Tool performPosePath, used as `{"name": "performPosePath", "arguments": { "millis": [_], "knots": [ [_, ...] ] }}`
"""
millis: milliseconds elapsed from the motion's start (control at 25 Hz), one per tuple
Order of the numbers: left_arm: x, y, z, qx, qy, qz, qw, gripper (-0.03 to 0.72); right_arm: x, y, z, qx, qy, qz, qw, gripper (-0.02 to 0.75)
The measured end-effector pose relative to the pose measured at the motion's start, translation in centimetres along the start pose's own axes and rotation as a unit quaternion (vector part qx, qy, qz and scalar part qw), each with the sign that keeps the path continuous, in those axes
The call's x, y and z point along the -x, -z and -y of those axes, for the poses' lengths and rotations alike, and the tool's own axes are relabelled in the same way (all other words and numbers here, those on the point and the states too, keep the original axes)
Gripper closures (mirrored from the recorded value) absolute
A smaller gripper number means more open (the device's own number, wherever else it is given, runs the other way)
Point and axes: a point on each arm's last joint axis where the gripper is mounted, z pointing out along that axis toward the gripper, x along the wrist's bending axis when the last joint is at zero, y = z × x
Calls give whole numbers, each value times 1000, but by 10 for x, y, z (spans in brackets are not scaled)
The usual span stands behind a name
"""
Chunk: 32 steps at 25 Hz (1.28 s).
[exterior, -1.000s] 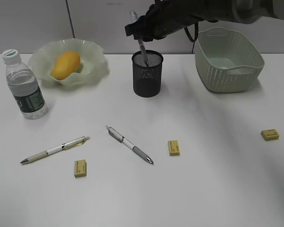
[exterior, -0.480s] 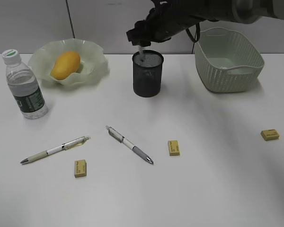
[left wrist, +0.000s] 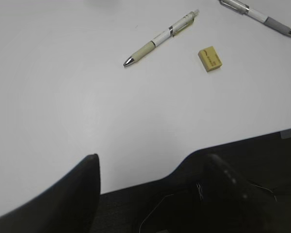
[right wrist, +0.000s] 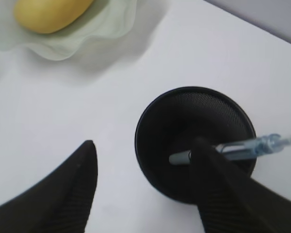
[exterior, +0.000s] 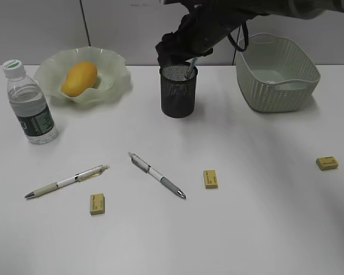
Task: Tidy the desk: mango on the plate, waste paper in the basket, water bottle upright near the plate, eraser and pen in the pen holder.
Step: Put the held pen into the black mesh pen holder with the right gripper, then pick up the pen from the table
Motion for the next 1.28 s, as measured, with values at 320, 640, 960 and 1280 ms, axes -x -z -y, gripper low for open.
{"name": "performPosePath", "arguments": {
  "millis": [320, 640, 960, 1280],
  "knots": [
    [0, 0, 0, 0, 0, 0, 1000, 189, -6, 46, 6, -136, 34, 1, 990, 264],
    [0, 0, 0, 0, 0, 0, 1000, 189, -11, 77, 16, -247, 24, -7, 969, 278],
    [0, 0, 0, 0, 0, 0, 1000, 189, -14, 99, 6, -227, -19, 11, 974, 280],
    [0, 0, 0, 0, 0, 0, 1000, 189, -21, 148, 12, -213, -39, 31, 976, 280]
  ]
}}
